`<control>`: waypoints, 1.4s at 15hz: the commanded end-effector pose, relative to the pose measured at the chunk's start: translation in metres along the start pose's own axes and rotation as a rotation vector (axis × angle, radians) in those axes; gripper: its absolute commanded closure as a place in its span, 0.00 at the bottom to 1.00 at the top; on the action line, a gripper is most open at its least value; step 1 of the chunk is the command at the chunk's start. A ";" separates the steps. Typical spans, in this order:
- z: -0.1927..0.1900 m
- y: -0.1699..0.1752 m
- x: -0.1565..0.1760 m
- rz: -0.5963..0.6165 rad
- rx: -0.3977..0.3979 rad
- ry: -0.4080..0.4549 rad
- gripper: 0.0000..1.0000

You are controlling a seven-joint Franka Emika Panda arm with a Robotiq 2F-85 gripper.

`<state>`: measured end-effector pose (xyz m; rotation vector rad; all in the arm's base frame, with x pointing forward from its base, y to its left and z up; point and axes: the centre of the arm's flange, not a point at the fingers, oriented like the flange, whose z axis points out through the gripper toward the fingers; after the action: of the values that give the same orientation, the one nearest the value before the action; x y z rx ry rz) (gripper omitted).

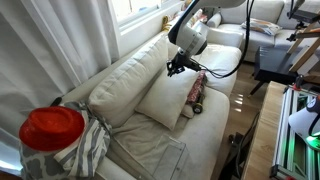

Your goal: Pick up the white pillow and place it on the left corner on the couch

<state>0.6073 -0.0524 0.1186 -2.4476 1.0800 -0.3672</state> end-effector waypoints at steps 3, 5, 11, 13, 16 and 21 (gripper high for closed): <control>0.009 0.034 0.024 -0.070 -0.113 0.021 0.44; 0.018 0.068 0.034 -0.072 -0.143 -0.004 0.31; 0.065 0.152 0.036 -0.180 -0.160 -0.191 0.00; 0.083 0.169 0.036 -0.211 -0.129 -0.173 0.00; 0.109 0.183 0.036 -0.204 -0.101 -0.173 0.00; 0.136 0.203 0.034 -0.137 -0.090 -0.181 0.00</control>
<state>0.5536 -0.1546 -0.0683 -2.6095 0.8402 -0.1224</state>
